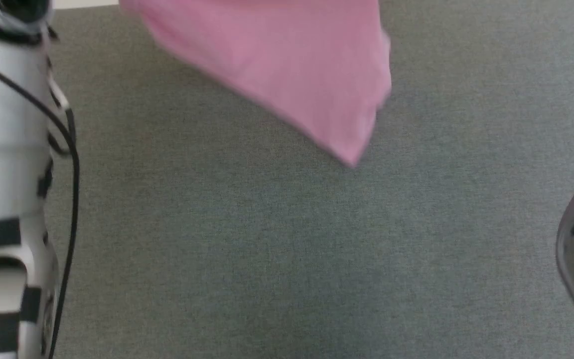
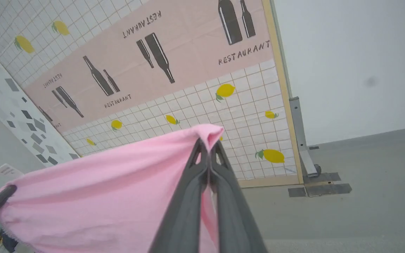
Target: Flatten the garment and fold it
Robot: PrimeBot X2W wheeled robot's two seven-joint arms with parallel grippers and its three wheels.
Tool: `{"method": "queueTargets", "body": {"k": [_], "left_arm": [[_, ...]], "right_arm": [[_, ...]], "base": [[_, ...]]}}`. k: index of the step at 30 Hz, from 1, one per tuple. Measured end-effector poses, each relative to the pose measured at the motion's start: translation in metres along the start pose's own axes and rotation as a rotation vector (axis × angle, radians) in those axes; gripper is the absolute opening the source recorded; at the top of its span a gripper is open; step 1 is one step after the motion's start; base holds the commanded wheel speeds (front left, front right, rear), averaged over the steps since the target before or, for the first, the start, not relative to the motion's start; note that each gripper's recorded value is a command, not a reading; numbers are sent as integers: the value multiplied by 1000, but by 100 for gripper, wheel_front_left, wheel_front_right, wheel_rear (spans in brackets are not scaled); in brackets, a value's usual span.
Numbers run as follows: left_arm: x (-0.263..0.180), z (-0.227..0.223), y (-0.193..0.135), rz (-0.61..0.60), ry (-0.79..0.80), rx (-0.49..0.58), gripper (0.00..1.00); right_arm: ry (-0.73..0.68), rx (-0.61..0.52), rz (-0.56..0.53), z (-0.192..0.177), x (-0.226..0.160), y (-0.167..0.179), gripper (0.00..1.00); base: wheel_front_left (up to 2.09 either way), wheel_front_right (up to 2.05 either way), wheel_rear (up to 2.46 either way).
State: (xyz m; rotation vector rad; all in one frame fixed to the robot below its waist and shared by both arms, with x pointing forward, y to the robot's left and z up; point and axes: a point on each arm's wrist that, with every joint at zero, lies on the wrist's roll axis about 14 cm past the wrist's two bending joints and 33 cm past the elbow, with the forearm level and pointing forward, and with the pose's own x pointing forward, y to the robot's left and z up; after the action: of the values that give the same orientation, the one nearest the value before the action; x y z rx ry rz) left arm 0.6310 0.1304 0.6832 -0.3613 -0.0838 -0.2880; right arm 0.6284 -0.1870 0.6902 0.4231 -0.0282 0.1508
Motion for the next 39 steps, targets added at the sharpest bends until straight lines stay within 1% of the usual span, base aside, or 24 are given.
{"method": "queueTargets", "body": {"k": [1,2,4,6,8,12,14,18,21,24,27,29,31,33,35,38,39], "left_arm": [[6,13,-2,-4,-38,-10,0],[11,25,-4,-7,-79,-41,0],[19,38,-6,-16,-120,-13,0],[26,44,-3,-16,-152,-20,0],[30,37,2,-17,-149,-19,0],[32,9,18,-5,-119,-45,0],[27,-9,28,3,-101,-52,0],[8,-56,46,25,-48,-90,0],[-15,-86,46,24,-20,-122,0],[-43,-113,44,25,11,-137,0],[-77,-133,41,34,21,-173,0],[-101,-146,38,41,37,-203,0],[-131,-163,34,52,78,-229,0],[-162,-182,27,47,148,-213,0],[-188,-194,26,74,192,-212,0],[-228,-213,25,110,274,-188,0],[-240,-218,25,126,296,-186,0]], "right_arm": [[-39,1,12,12,5,5,0],[-71,1,22,21,9,10,0],[-118,5,36,35,16,17,0],[-159,7,42,43,22,19,0],[-178,30,47,44,27,18,0],[-161,65,58,28,34,16,0],[-140,79,69,13,34,15,0],[-59,114,58,-40,18,-1,0],[-18,158,42,-72,-10,-15,0],[32,162,23,-100,-46,-26,0],[101,177,-3,-129,-89,-34,0],[167,165,-26,-149,-118,-39,0],[239,185,-63,-171,-154,-46,0],[311,221,-98,-190,-189,-52,0],[368,257,-131,-203,-219,-56,0],[472,266,-170,-222,-261,-61,0],[507,286,-174,-227,-274,-59,0]], "base": [[0,0,0],[0,0,0],[0,0,0],[0,0,0],[0,0,0],[0,0,0],[0,0,0],[0,0,0],[0,0,0],[0,0,0],[0,0,0],[0,0,0],[0,0,0],[0,0,0],[0,0,0],[0,0,0],[0,0,0]]}}
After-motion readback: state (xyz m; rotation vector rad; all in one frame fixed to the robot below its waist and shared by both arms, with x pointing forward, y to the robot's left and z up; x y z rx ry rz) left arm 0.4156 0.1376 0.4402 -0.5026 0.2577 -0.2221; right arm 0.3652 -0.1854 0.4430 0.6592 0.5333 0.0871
